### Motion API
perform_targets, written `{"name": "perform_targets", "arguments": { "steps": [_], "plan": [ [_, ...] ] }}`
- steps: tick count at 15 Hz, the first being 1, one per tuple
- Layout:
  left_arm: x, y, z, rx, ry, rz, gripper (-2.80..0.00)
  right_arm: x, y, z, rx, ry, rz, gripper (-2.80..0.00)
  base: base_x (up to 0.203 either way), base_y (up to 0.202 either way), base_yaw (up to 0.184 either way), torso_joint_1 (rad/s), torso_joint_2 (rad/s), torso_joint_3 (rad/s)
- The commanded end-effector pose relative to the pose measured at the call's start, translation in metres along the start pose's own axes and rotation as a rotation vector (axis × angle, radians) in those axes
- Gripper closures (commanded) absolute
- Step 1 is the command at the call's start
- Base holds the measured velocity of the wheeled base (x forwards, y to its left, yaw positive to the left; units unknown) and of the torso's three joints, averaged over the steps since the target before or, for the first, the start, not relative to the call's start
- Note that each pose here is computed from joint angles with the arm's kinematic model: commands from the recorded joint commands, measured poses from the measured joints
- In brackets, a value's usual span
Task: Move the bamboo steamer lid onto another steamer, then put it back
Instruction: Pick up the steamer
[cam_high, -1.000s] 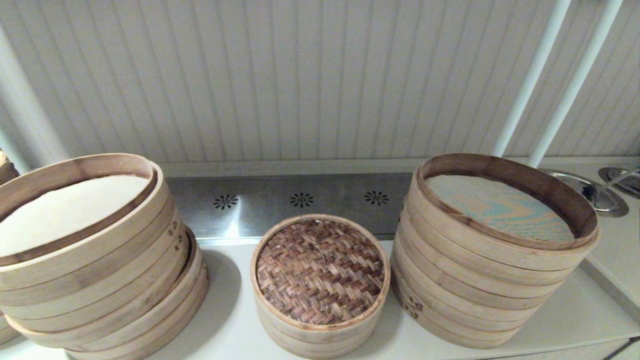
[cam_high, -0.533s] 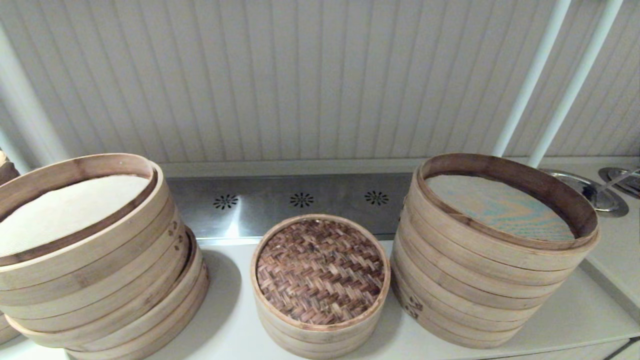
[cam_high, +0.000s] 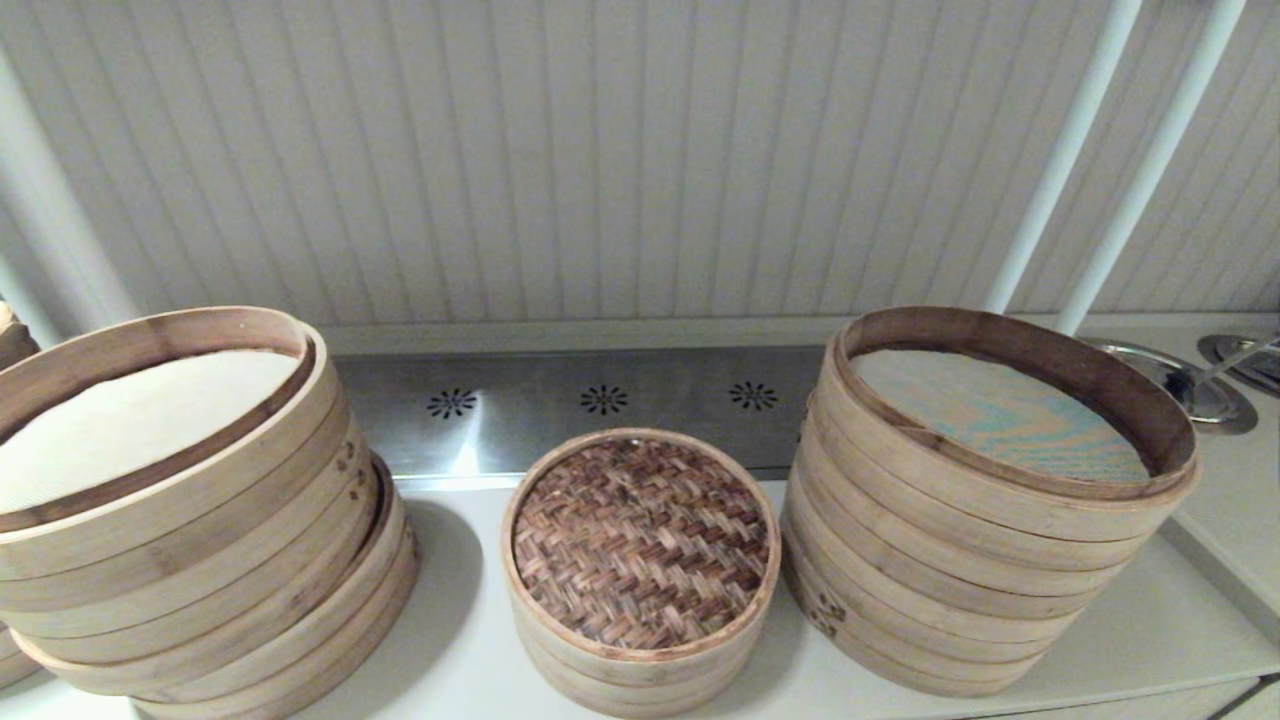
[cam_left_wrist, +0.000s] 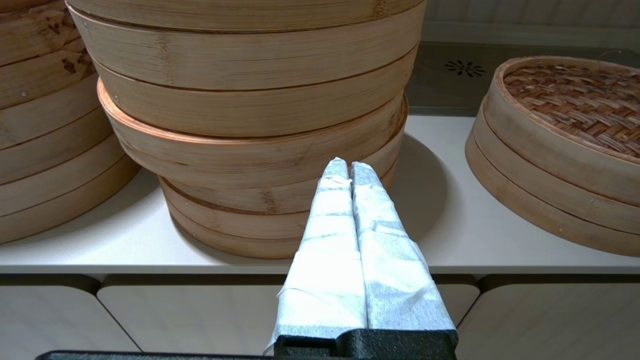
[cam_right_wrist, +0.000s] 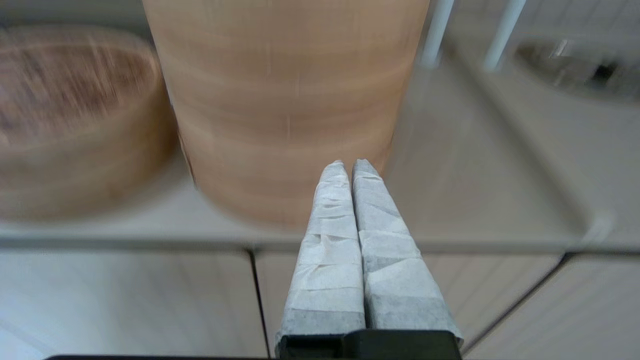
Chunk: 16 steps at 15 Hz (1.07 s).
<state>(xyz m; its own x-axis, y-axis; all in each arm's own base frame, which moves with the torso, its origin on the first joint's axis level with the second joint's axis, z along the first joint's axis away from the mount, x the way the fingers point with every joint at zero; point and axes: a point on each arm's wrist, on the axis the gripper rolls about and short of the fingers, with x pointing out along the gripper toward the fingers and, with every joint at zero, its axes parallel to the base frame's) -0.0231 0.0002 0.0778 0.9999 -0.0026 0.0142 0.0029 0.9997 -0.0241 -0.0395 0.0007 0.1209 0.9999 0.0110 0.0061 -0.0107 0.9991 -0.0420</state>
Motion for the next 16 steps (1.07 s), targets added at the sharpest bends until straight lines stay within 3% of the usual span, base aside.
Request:
{"name": "perform_targets", "arguments": {
  "steps": [1,6,9,13,16],
  "plan": [
    [0.000,0.000,0.000,-0.001,0.000,-0.001,0.00,0.007,-0.002,0.047,-0.002,0.005,0.003,0.00,0.000,0.000,0.000,0.000,0.00,0.000],
    [0.000,0.000,0.000,-0.001,0.000,0.000,0.00,0.049,-0.006,0.153,0.014,-0.008,0.038,0.00,0.000,0.000,0.000,0.000,0.00,0.000],
    [0.000,0.000,0.000,-0.001,0.000,-0.001,0.00,0.087,-0.008,0.211,0.097,-0.027,0.094,0.00,0.000,0.000,0.000,0.000,0.00,0.000],
    [0.000,0.000,0.000,-0.001,0.000,0.000,0.00,0.140,0.012,0.252,0.226,0.071,0.284,0.00,0.000,0.000,0.000,0.000,0.00,0.000],
    [0.000,0.000,0.000,-0.001,0.000,0.001,0.00,0.178,0.043,0.272,0.260,0.127,0.354,0.00,0.000,0.000,0.000,0.000,0.00,0.000]
  ]
}}
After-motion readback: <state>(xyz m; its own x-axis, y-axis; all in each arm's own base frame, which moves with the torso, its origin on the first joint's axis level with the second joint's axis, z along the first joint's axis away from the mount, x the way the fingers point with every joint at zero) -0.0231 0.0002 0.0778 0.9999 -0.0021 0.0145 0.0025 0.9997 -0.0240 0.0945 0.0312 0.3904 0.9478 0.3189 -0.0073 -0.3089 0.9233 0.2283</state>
